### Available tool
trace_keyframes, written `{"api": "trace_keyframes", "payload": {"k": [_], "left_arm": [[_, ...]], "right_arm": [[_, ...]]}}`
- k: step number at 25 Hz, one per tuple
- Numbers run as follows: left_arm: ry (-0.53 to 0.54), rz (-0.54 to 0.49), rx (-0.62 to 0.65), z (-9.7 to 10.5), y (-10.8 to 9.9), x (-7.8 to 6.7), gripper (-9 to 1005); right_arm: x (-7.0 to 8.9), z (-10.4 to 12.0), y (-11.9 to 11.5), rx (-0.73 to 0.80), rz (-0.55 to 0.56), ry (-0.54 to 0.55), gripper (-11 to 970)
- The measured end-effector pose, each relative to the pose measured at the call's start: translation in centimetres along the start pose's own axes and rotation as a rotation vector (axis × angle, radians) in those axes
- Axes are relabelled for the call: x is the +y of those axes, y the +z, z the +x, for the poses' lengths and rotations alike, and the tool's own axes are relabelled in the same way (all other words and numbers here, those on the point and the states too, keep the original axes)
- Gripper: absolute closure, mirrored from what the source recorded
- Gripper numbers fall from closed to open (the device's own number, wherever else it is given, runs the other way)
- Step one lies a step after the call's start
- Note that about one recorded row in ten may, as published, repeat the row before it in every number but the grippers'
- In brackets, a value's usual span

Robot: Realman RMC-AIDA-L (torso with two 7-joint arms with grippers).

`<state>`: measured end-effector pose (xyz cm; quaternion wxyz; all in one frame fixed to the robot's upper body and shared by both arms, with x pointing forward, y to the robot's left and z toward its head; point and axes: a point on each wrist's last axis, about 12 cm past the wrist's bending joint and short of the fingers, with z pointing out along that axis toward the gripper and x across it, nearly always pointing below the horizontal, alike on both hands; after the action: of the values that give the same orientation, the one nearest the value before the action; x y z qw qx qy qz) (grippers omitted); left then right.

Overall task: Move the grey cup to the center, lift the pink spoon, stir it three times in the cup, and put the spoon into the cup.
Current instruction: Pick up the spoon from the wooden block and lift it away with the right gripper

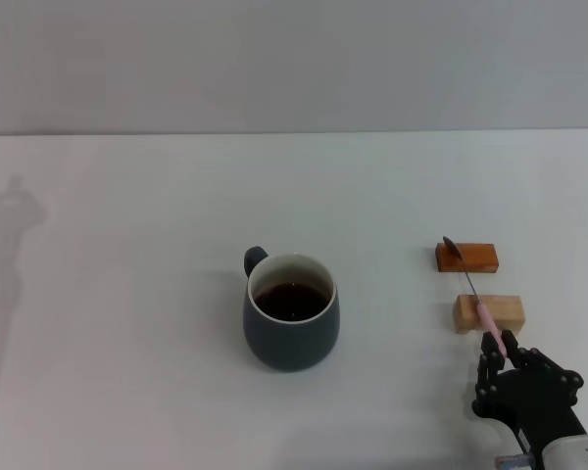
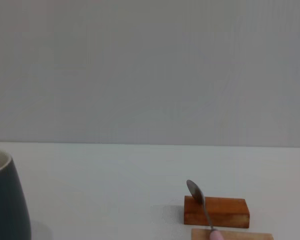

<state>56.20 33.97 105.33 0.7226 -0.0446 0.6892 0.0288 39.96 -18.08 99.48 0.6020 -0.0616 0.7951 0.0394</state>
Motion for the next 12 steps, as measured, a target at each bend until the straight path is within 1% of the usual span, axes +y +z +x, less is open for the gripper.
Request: {"api": "trace_keyframes", "payload": {"k": [12], "left_arm": [[-0.001,-0.008,0.001,-0.04,0.14,0.17,998]], "right_arm": [[0.01,-0.20,0.30,-0.005,-0.003,-0.002,838]]}}
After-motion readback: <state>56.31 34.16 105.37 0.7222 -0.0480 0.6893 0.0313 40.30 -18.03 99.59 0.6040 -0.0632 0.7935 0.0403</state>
